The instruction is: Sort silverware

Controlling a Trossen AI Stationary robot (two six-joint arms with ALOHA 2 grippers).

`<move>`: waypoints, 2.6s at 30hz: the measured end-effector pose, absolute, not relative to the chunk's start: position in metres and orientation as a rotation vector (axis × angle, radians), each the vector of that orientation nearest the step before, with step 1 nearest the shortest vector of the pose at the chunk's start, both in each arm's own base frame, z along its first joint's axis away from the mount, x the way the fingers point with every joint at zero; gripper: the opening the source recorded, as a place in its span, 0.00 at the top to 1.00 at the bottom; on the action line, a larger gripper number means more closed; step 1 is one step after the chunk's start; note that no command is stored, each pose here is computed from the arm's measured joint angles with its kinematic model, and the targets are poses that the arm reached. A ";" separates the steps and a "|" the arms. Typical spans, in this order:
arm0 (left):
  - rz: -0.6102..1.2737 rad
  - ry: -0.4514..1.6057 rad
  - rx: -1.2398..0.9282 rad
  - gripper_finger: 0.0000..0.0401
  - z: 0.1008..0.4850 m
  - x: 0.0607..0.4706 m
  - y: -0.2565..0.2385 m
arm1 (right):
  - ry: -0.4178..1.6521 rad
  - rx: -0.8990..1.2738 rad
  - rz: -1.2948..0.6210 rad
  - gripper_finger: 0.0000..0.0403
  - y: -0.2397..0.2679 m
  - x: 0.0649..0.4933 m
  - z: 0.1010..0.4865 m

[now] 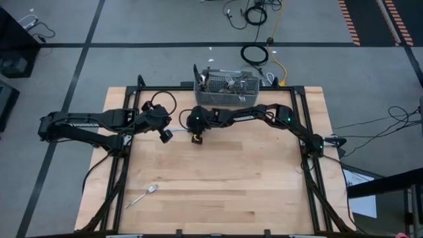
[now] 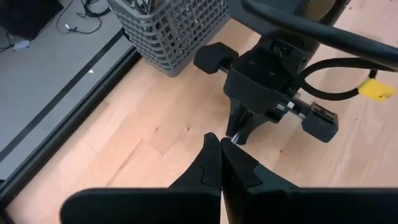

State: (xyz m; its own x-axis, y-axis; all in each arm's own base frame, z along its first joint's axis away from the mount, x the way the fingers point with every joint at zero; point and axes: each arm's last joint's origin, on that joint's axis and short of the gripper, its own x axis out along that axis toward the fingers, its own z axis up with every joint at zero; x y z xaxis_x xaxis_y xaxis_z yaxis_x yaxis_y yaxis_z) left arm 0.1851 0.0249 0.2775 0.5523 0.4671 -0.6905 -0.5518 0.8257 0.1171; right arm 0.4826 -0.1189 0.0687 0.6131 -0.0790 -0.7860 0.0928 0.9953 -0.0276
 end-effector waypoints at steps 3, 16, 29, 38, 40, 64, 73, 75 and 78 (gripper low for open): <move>0.605 0.787 -0.117 1.00 0.277 0.185 0.025 | 0.905 0.019 -0.125 0.92 -0.115 0.484 0.071; 0.611 0.792 -0.104 1.00 0.277 0.184 0.025 | 1.021 -0.028 -0.152 0.99 -0.095 0.465 0.124; 0.591 0.626 -0.033 0.99 0.213 0.199 0.035 | 1.228 -0.071 -0.106 1.00 -0.082 0.440 0.142; 0.572 0.642 -0.040 0.98 0.152 0.201 0.057 | 1.277 -0.067 -0.070 1.00 -0.052 0.413 0.133; 0.463 0.609 -0.076 0.99 0.146 0.207 0.059 | 1.278 -0.058 -0.061 1.00 -0.046 0.404 0.135; 0.109 0.615 -0.107 0.99 0.088 0.288 0.084 | 1.255 -0.131 -0.008 1.00 -0.029 0.333 0.139; 0.018 0.678 -0.196 1.00 0.064 0.295 0.080 | 1.251 -0.138 0.007 1.00 -0.029 0.333 0.140; 0.005 0.677 -0.221 1.00 0.061 0.295 0.080 | 1.228 -0.121 0.030 1.00 -0.028 0.333 0.144; 0.000 0.667 -0.246 1.00 0.059 0.296 0.080 | 1.173 -0.112 0.044 0.98 -0.027 0.331 0.159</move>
State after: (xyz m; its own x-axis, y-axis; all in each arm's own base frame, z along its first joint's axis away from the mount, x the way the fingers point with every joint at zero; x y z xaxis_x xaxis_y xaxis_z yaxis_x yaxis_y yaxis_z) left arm 0.2959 0.0797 0.0591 0.7870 -0.0785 -0.6119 -0.0786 0.9710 -0.2257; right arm 0.3311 -0.0273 0.1594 0.3871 -0.0243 -0.9217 -0.0930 0.9935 -0.0653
